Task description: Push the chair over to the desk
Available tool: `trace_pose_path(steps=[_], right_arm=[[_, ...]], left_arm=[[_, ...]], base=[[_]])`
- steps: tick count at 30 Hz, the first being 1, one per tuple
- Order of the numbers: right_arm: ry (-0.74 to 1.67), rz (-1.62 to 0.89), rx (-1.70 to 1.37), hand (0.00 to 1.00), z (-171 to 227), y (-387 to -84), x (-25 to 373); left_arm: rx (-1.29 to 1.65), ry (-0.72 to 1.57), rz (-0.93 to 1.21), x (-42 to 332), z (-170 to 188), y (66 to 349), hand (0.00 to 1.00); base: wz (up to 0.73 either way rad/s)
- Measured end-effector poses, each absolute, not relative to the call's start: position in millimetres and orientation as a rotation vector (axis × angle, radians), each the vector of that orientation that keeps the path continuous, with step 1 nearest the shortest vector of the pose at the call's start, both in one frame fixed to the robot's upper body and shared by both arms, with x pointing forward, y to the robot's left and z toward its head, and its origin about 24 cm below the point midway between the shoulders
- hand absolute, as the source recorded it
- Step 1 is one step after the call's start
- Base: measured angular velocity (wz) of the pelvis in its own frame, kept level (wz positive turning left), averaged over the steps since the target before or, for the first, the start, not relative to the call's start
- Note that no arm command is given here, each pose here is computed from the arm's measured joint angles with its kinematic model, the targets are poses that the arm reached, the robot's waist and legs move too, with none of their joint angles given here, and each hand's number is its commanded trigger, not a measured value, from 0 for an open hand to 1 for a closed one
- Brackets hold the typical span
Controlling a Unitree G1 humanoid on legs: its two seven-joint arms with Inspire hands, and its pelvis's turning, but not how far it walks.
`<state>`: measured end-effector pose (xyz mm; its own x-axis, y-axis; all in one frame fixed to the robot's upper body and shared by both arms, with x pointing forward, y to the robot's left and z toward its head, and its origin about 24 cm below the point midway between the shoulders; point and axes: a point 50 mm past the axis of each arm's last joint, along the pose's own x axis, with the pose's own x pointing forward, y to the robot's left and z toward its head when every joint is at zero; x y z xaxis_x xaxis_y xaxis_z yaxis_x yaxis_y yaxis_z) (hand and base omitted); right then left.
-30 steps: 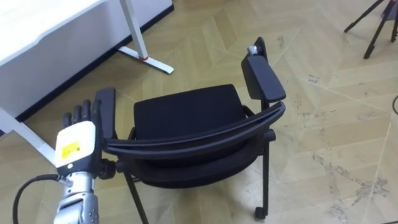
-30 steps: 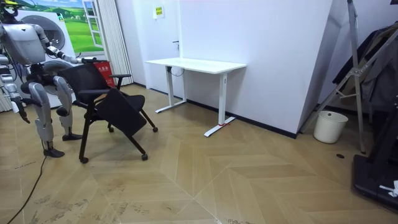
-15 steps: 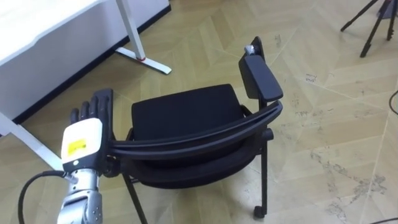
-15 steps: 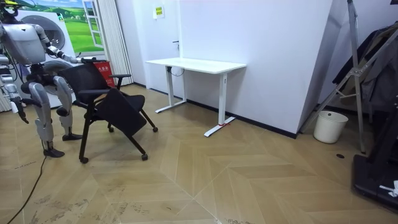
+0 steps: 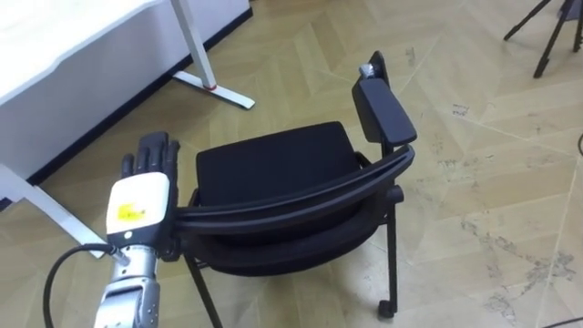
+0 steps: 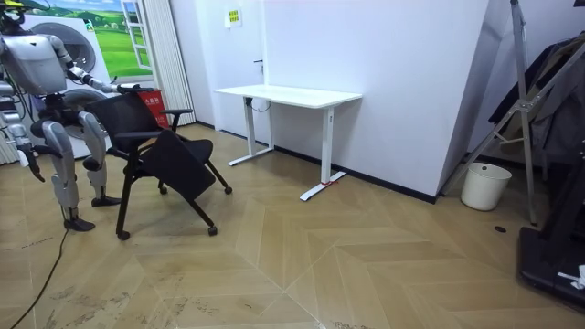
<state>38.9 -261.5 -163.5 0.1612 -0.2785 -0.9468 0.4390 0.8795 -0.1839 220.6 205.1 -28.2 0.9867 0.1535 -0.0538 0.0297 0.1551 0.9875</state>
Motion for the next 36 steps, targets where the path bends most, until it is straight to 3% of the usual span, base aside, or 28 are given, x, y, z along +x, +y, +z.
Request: trace_pose_path(steps=[24,25,26,36], right_arm=[[1.327,-0.526,0.133,0.00,-166,-253,41],[1.323,-0.519,0.127,0.00,-166,-253,42],[1.321,-0.515,0.123,0.00,-165,-253,43],[1.324,-0.485,0.102,0.00,-165,-253,44]], left_arm=[[1.450,0.193,0.080,213,-37,203,0.00],[1.450,0.192,0.082,212,-37,203,0.17],[1.451,0.189,0.082,212,-37,203,1.00],[1.488,0.183,0.066,207,-41,204,1.00]], base=[[-0.01],[0.00],[0.00],[0.00]])
